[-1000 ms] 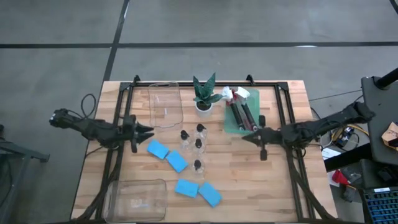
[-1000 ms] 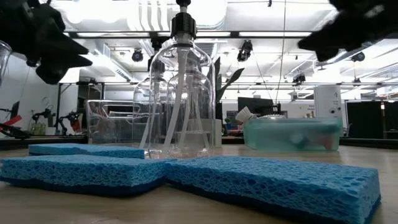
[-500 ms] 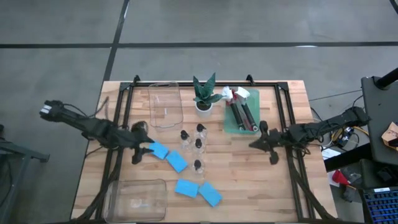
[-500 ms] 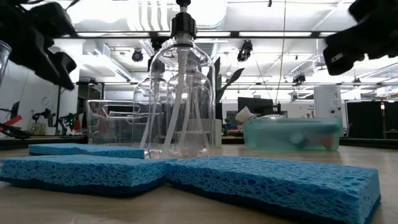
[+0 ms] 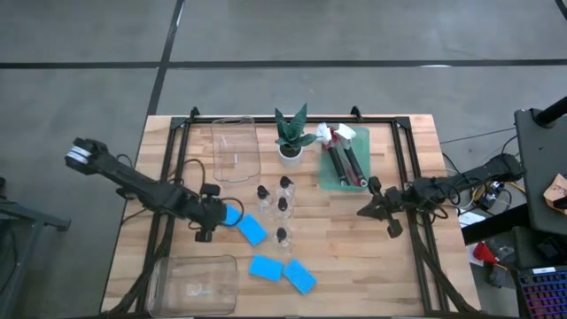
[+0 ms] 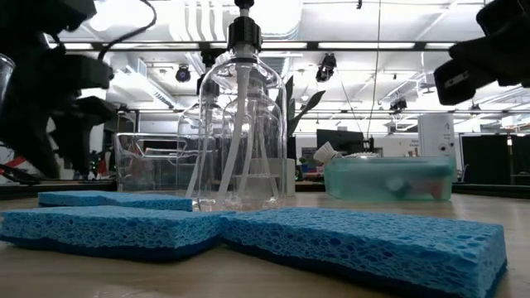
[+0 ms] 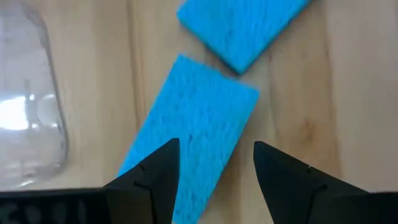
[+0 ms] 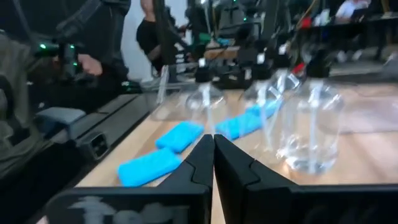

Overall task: Pick & Place Kitchen Sink Supplies
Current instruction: Put the blue sponge into the bottom transparent bin

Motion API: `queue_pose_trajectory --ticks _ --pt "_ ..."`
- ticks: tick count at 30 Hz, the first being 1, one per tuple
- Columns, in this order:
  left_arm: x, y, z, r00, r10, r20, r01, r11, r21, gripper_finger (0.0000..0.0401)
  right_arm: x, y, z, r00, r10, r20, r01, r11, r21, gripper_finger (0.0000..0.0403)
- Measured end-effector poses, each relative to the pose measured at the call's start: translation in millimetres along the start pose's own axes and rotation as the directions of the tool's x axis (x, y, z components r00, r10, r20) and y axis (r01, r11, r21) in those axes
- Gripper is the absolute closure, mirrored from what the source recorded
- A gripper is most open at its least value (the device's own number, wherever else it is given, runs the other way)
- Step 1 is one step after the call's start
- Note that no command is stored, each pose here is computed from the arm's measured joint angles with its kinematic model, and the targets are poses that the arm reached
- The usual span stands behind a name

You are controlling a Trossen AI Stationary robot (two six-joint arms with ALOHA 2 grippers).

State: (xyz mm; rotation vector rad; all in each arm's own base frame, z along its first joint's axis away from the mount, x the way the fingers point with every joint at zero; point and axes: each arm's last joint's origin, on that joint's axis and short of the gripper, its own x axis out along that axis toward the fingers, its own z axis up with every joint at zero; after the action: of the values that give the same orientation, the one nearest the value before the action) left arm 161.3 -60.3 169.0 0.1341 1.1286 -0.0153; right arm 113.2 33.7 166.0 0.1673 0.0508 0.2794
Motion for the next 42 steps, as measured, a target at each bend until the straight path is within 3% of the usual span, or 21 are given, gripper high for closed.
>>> queue_pose_trajectory --ticks 14,17,26,32,42 --pt "32.7 -7.2 -2.3 0.985 0.060 -0.161 -0.046 0.995 0.084 0.0212 0.2 -0.3 -2.9 1.000 0.002 -0.031 -0.001 0.999 0.055 0.0394" --pt "35.3 -7.8 -2.8 0.983 0.059 -0.174 -0.045 0.995 0.084 0.0243 0.1 -0.3 -2.8 1.000 0.002 -0.030 -0.001 0.999 0.041 0.0394" --pt "35.5 -7.9 -1.2 0.985 0.064 -0.160 -0.055 0.997 0.061 0.0390 0.1 -0.2 -2.7 1.000 0.002 -0.030 -0.001 0.999 0.043 0.0394" --pt "21.7 -8.5 9.5 0.986 0.054 -0.160 -0.052 0.998 0.020 0.0398 0.1 -0.2 -2.7 1.000 0.002 -0.029 -0.001 0.999 0.044 0.0394" --pt "-30.2 -9.8 35.1 0.980 0.054 -0.192 -0.058 0.998 -0.015 0.0401 0.1 -0.2 -2.6 1.000 0.003 -0.029 -0.001 0.999 0.044 0.0394"
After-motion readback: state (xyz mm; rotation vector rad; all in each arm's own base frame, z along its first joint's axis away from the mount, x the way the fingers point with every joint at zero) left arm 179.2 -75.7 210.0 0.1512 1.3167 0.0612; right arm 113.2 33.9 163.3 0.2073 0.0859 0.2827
